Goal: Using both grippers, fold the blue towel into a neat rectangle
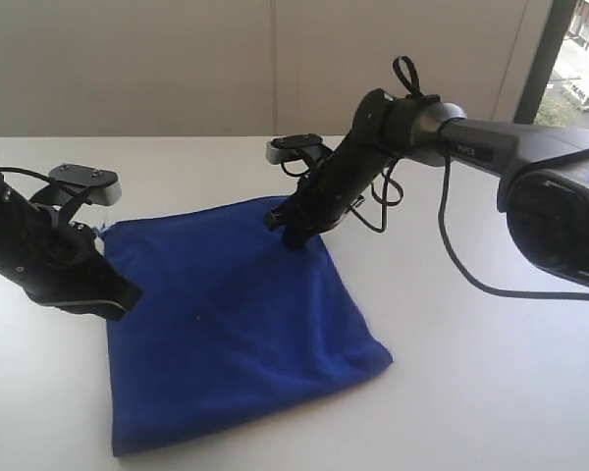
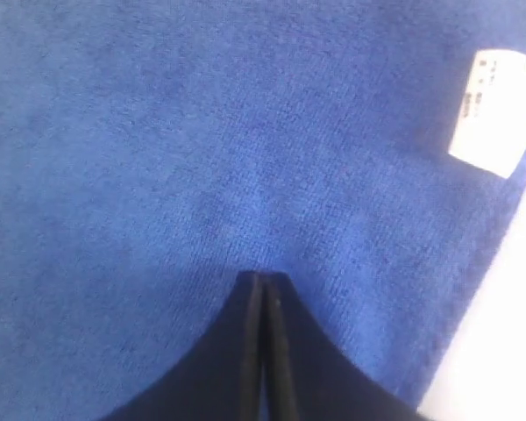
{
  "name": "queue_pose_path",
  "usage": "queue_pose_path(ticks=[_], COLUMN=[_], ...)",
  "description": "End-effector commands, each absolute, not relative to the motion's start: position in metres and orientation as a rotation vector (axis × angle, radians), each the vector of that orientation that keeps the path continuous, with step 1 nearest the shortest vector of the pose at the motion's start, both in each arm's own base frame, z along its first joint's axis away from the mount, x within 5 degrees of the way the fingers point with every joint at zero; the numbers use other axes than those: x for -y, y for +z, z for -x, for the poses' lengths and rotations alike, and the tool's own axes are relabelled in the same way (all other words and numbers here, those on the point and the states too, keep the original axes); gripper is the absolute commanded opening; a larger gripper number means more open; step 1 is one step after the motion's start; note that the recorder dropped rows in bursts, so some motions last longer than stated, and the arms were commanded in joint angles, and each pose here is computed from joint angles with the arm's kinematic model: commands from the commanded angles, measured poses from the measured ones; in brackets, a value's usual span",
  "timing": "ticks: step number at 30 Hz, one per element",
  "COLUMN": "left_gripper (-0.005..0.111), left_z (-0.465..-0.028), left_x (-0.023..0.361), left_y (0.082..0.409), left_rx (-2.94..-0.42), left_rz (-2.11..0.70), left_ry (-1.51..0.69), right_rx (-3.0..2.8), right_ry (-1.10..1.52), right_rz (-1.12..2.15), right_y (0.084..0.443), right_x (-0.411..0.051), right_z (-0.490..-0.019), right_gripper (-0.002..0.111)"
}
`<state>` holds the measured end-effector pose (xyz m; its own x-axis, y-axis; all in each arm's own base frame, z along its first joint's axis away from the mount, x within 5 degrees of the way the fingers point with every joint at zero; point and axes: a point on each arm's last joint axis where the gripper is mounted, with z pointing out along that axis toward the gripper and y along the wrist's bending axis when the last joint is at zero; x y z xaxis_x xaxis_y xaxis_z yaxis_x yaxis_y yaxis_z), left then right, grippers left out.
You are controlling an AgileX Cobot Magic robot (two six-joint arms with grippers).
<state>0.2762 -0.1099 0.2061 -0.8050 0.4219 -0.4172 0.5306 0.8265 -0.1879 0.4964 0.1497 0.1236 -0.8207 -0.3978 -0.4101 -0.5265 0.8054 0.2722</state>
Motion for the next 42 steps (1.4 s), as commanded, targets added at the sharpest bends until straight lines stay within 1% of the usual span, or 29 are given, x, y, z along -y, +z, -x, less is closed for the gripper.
queue_pose_path(ticks=[1, 4, 8, 12, 14, 17, 21, 22, 25, 26, 27, 28, 29, 30, 31, 33, 35, 37, 39, 42], left_gripper=[0.000, 0.000, 0.000, 0.000, 0.000, 0.000, 0.000, 0.000, 0.000, 0.000, 0.000, 0.000, 0.000, 0.000, 0.000, 0.000, 0.000, 0.000, 0.000, 0.000], left_z=[-0.276, -0.278, -0.278, -0.279, -0.279, -0.280, -0.282, -0.286, -0.292, -0.297, -0.305, -0.308, -0.316, -0.320, -0.325, -0.328, -0.328, -0.323, -0.315, -0.312], left_x=[0.110, 0.110, 0.111, 0.112, 0.112, 0.112, 0.118, 0.123, 0.136, 0.140, 0.146, 0.148, 0.152, 0.156, 0.162, 0.171, 0.180, 0.188, 0.195, 0.199], left_y=[0.204, 0.202, 0.199, 0.196, 0.195, 0.195, 0.198, 0.201, 0.206, 0.208, 0.213, 0.216, 0.226, 0.233, 0.240, 0.246, 0.251, 0.251, 0.248, 0.239], left_rx=[-2.649, -2.649, -2.662, -2.672, -2.673, -2.660, -2.558, -2.478, -2.309, -2.261, -2.229, -2.216, -2.181, -2.161, -2.150, -2.146, -2.146, -2.124, -2.086, -2.012], left_rz=[-0.703, -0.700, -0.698, -0.684, -0.684, -0.700, -0.807, -0.864, -1.033, -1.112, -1.210, -1.250, -1.338, -1.409, -1.512, -1.667, -1.753, -1.849, -1.959, -2.077], left_ry=[-0.432, -0.428, -0.431, -0.448, -0.453, -0.455, -0.503, -0.545, -0.649, -0.669, -0.708, -0.716, -0.715, -0.685, -0.597, -0.440, -0.346, -0.342, -0.370, -0.375], right_rx=[-2.750, -2.807, -2.886, -2.959, -2.984, -2.939, -2.863, -2.827, -2.762, -2.730, -2.696, -2.686, -2.669, -2.670, -2.678, -2.672, -2.651, -2.649, -2.673, -2.712], right_ry=[0.248, 0.160, 0.106, 0.041, 0.021, 0.025, 0.227, 0.275, 0.256, 0.243, 0.218, 0.209, 0.204, 0.192, 0.149, 0.085, 0.047, 0.045, 0.053, 0.047], right_rz=[0.682, 0.662, 0.596, 0.503, 0.454, 0.499, 0.517, 0.524, 0.513, 0.520, 0.583, 0.623, 0.708, 0.748, 0.779, 0.798, 0.803, 0.816, 0.822, 0.898], right_y=[0.115, 0.113, 0.111, 0.110, 0.111, 0.113, 0.117, 0.123, 0.147, 0.164, 0.192, 0.202, 0.223, 0.236, 0.252, 0.268, 0.282, 0.292, 0.294, 0.290], right_x=[-0.127, -0.111, -0.084, -0.049, -0.021, -0.015, -0.029, -0.032, -0.032, -0.031, -0.030, -0.029, -0.030, -0.029, -0.026, -0.022, -0.021, -0.020, -0.020, -0.018], right_z=[-0.500, -0.499, -0.499, -0.499, -0.500, -0.503, -0.506, -0.507, -0.508, -0.507, -0.501, -0.497, -0.488, -0.481, -0.473, -0.466, -0.459, -0.445, -0.430, -0.404], right_gripper=[0.000, 0.000, 0.000, 0.000, 0.000, 0.000, 0.000, 0.000, 0.000, 0.000, 0.000, 0.000, 0.000, 0.000, 0.000, 0.000, 0.000, 0.000, 0.000, 0.000])
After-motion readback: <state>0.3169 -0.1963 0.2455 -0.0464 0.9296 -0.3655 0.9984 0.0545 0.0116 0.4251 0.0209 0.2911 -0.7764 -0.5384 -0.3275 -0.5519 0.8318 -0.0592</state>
